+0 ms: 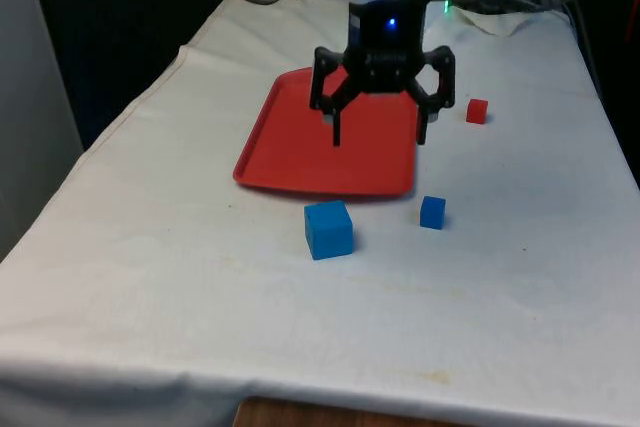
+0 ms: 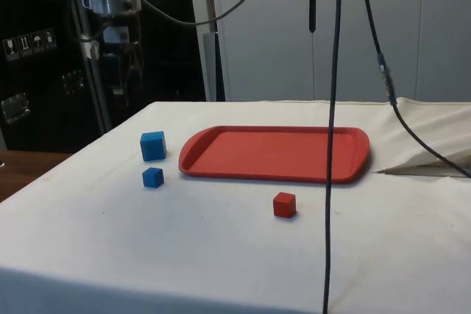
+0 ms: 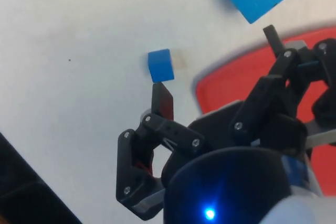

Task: Pick up the largest block and place it onto the tray.

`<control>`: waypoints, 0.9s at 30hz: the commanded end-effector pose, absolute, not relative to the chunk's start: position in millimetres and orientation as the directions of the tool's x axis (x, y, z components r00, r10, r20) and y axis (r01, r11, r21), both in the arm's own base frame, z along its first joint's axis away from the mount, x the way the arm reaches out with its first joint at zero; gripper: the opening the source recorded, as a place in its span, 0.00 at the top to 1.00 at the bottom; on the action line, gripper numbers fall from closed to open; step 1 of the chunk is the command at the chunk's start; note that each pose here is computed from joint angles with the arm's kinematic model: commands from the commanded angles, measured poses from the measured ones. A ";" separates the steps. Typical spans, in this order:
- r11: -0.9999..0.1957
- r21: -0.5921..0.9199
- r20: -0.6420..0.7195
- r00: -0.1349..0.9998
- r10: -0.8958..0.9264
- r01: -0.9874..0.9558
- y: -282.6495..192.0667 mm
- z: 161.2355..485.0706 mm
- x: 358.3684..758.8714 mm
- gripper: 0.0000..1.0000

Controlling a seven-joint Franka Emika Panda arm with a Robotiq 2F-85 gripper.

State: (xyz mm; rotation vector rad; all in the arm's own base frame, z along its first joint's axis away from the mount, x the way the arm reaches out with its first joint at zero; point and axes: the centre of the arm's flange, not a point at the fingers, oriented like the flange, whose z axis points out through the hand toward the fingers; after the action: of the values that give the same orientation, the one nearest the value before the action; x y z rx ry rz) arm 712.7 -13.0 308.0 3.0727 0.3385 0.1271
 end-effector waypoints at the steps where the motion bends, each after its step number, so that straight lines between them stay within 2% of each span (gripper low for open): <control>1: -0.973 0.052 0.078 0.970 0.230 0.227 -14.2 303.7 714.8 0.00; 27: -0.931 0.063 0.048 0.930 0.364 0.361 -54.5 219.6 722.4 0.00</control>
State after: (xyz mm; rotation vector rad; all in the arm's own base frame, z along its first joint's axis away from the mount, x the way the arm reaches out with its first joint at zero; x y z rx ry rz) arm 720.8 -53.1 222.1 3.0327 0.5627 0.0880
